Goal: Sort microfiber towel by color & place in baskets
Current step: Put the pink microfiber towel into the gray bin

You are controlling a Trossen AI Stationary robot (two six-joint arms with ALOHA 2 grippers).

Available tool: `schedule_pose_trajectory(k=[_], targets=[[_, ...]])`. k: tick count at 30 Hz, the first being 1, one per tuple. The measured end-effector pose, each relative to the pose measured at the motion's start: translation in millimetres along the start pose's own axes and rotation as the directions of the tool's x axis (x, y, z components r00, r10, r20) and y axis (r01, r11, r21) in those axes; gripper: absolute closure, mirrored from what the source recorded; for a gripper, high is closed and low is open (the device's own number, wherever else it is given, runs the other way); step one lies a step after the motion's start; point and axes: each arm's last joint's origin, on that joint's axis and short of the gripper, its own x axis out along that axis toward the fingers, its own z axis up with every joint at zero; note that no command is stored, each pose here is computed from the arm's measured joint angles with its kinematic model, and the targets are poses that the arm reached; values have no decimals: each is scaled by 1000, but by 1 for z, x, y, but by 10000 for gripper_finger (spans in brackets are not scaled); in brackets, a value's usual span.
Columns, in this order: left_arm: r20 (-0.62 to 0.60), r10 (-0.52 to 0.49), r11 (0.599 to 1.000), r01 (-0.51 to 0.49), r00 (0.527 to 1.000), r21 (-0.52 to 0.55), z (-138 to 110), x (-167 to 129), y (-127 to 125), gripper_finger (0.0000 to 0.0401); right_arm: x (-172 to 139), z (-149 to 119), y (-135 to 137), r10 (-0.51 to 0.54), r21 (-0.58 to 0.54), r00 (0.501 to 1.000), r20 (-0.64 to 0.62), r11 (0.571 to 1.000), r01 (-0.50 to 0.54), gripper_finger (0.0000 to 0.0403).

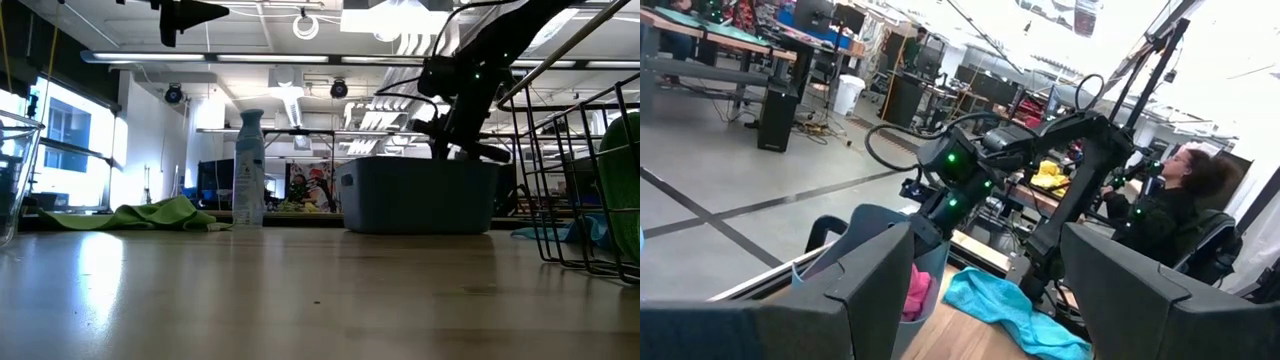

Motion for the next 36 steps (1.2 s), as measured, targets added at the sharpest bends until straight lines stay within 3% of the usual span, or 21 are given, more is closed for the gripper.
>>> schedule_pose_trajectory(k=[5, 9, 21, 27, 32, 36], targets=[[0, 0, 1000, 0, 1000, 6, 0, 0, 0, 158, -10, 6, 7, 6, -61, 1000, 0, 998, -6, 245], [0, 0, 1000, 0, 1000, 6, 0, 0, 0, 158, -16, 10, 11, 10, -81, 1000, 6, 997, -10, 221], [0, 0, 1000, 0, 1000, 6, 0, 0, 0, 158, -37, 23, 22, 22, -203, 999, 22, 979, -17, 217], [0, 0, 1000, 0, 1000, 5, 0, 0, 0, 158, -56, 26, 20, -101, -296, 995, 28, 950, 104, 217], [0, 0, 1000, 0, 1000, 5, 0, 0, 0, 158, -68, 17, 6, -236, -337, 971, 39, 912, 235, 260], [0, 1, 1000, -1, 1000, 5, 0, 0, 0, 158, -75, 6, -8, -236, -329, 971, 46, 914, 238, 358]])
